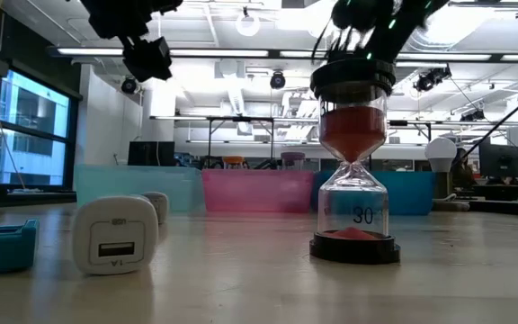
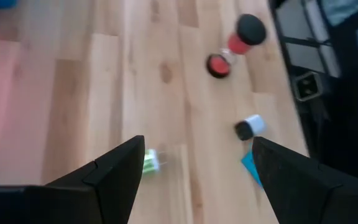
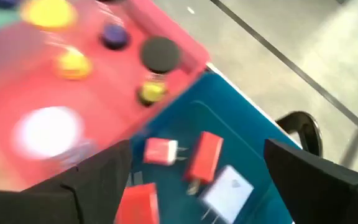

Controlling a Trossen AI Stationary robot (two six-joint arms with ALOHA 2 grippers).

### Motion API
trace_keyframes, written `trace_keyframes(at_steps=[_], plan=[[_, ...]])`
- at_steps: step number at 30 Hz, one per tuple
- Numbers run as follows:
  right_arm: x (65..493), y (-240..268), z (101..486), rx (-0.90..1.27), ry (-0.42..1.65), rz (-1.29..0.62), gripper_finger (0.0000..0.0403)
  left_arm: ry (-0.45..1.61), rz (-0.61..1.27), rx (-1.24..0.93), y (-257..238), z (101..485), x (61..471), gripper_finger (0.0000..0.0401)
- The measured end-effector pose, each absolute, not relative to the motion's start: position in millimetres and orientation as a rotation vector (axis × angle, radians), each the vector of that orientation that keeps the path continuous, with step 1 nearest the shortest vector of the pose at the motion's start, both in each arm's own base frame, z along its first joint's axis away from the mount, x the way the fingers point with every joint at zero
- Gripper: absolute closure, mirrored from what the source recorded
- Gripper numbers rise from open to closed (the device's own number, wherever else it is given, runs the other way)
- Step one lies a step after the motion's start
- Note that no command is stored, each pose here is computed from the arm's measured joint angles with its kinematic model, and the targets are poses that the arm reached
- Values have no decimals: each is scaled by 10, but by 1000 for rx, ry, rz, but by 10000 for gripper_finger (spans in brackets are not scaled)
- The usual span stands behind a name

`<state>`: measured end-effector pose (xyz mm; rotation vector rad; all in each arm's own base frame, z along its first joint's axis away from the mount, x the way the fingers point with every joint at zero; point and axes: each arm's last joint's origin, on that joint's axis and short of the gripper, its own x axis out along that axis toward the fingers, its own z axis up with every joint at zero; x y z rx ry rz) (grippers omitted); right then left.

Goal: Pick & Place Office items
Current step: Put the red hourglass into the pink bin

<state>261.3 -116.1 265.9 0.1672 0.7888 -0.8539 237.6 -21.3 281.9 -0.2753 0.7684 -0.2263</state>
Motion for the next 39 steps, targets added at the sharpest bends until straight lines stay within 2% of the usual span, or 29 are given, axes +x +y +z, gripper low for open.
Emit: trace_keyframes(at_steps=[4, 9, 13, 20, 25, 33, 39], plan=[[2504, -844, 2889, 182, 722, -772, 51, 775, -281, -283, -266, 2821, 2369, 112], [2420, -469, 3057, 236, 674, -572, 51, 787, -343, -247, -402, 2809, 2359, 112], [2448, -190, 3066, 241, 683, -433, 51, 793, -387, -226, -511, 2802, 2348, 112], [2550, 187, 3004, 207, 692, -302, 51, 809, -455, -184, -721, 2791, 2300, 112], [2619, 407, 3041, 182, 618, -207, 51, 821, -477, -167, -863, 2780, 2261, 112], [2711, 602, 3050, 121, 549, -117, 51, 915, -367, -336, -933, 2749, 2198, 112], [2797, 638, 2935, 127, 598, -69, 51, 929, -337, -371, -900, 2743, 2204, 112]])
